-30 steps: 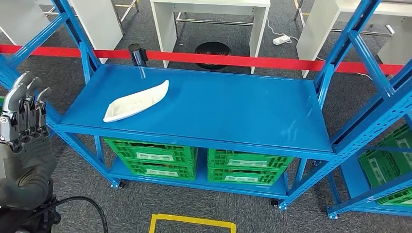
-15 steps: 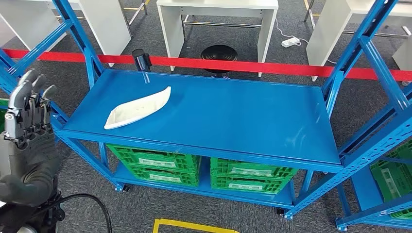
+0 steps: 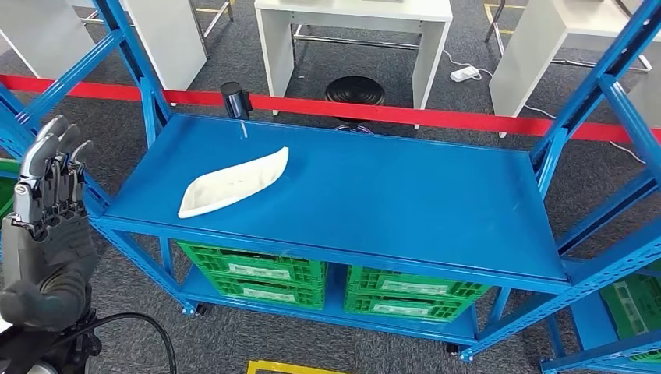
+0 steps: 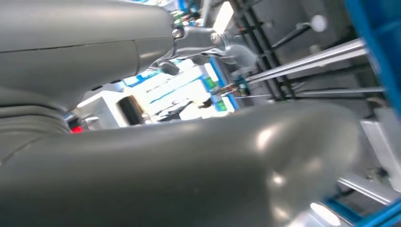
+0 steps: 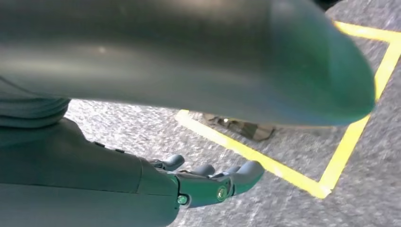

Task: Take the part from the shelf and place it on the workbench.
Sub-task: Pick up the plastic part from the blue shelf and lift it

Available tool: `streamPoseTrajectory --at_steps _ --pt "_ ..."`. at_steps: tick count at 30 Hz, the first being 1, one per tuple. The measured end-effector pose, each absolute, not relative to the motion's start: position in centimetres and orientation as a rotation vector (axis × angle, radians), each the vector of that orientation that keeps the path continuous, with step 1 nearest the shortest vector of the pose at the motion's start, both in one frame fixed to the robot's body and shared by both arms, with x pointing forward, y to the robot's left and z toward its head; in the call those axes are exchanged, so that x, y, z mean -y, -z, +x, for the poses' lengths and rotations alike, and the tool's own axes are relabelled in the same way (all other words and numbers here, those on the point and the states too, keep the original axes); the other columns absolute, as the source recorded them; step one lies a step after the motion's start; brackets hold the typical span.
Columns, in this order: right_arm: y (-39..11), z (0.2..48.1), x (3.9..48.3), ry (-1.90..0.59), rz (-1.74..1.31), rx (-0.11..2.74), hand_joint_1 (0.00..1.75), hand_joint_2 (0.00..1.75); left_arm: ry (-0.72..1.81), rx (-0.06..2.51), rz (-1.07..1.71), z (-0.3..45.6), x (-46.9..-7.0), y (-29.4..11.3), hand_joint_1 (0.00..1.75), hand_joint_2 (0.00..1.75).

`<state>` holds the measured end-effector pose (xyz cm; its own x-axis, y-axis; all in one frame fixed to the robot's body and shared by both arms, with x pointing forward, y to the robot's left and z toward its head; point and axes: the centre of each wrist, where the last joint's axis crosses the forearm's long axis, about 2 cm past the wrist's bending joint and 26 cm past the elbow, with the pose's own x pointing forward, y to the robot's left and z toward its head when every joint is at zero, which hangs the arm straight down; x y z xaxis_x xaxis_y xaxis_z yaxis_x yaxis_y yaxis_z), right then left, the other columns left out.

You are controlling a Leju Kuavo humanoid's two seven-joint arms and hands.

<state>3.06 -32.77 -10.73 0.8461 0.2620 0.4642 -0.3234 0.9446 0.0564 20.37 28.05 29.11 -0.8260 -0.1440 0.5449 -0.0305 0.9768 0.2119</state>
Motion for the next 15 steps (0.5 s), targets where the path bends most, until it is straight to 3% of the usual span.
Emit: streamPoseTrajectory --at_steps 15 --pt "10.71 2.64 32.81 -0.311 0.131 0.464 0.0 0.0 0.261 2.53 0.118 20.03 -27.97 -29.05 0.0 0.0"
